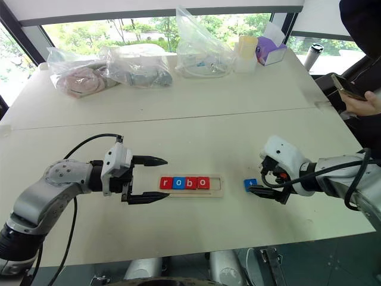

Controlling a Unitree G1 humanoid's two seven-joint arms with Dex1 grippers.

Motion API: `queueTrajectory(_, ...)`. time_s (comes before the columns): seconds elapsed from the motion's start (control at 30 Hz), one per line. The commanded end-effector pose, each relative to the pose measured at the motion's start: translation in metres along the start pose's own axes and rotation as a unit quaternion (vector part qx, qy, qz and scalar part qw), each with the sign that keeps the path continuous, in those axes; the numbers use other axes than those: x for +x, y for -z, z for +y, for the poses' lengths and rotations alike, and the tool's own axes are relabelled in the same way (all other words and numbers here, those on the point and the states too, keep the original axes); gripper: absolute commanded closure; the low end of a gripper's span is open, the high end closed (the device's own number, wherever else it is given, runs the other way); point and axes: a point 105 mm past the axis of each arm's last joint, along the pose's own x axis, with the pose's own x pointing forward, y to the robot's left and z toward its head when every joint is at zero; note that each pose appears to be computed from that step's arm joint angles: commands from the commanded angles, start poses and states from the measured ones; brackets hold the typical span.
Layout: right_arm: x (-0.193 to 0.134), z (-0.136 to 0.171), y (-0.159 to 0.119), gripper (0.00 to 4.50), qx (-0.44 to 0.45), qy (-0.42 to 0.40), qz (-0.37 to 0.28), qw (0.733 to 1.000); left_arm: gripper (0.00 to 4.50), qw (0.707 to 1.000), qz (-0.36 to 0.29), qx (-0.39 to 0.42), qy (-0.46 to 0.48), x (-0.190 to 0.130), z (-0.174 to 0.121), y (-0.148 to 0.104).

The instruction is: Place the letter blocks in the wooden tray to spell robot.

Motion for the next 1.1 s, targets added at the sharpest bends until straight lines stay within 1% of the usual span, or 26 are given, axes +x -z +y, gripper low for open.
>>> queueTrajectory(0.03,-0.006,0.011,0.001,0.01,-0.150,-0.088,-0.025,0.984,0.00,1.000,-0.003,0.017,0.010,-0.006,-0.005,-0.007)
queueTrajectory(0.1,0.002,0.002,0.020,0.01,-0.155,-0.093,-0.010,0.984,0.00,1.000,-0.004,0.017,0.008,-0.010,-0.005,-0.010)
queueTrajectory(0.17,0.007,-0.002,0.030,0.01,-0.157,-0.098,-0.003,0.983,0.00,1.000,-0.005,0.017,0.008,-0.011,-0.005,-0.011)
queueTrajectory(0.3,0.020,-0.010,0.034,0.01,-0.158,-0.085,-0.025,0.984,0.00,1.000,0.005,0.018,0.010,-0.016,-0.011,-0.010)
queueTrajectory(0.5,0.030,-0.017,0.041,0.01,-0.166,-0.082,-0.023,0.982,0.00,1.000,0.007,0.013,0.010,-0.018,-0.014,-0.010)
queueTrajectory(0.67,0.036,-0.019,0.048,0.01,-0.156,-0.093,-0.017,0.983,0.00,1.000,0.007,0.011,0.011,-0.019,-0.015,-0.010)
queueTrajectory(0.77,0.039,-0.020,0.049,0.84,-0.154,-0.092,-0.023,0.983,0.00,1.000,0.008,0.010,0.012,-0.020,-0.016,-0.010)
queueTrajectory(0.83,0.041,-0.020,0.047,1.78,-0.154,-0.092,-0.027,0.983,0.00,1.000,0.009,0.009,0.013,-0.020,-0.016,-0.009)
queueTrajectory(0.9,0.043,-0.020,0.044,2.91,-0.155,-0.090,-0.035,0.983,0.00,1.000,0.010,0.009,0.015,-0.020,-0.017,-0.008)
queueTrajectory(0.93,0.044,-0.020,0.042,3.31,-0.158,-0.089,-0.039,0.983,0.00,1.000,0.013,0.009,0.018,-0.022,-0.018,-0.007)
queueTrajectory(1.0,0.045,-0.020,0.039,3.38,-0.162,-0.088,-0.042,0.982,0.00,1.000,0.018,0.008,0.021,-0.024,-0.019,-0.005)
queueTrajectory(1.1,0.044,-0.020,0.017,3.38,-0.174,-0.073,-0.067,0.980,0.00,0.999,0.027,0.010,0.020,-0.030,-0.016,-0.003)
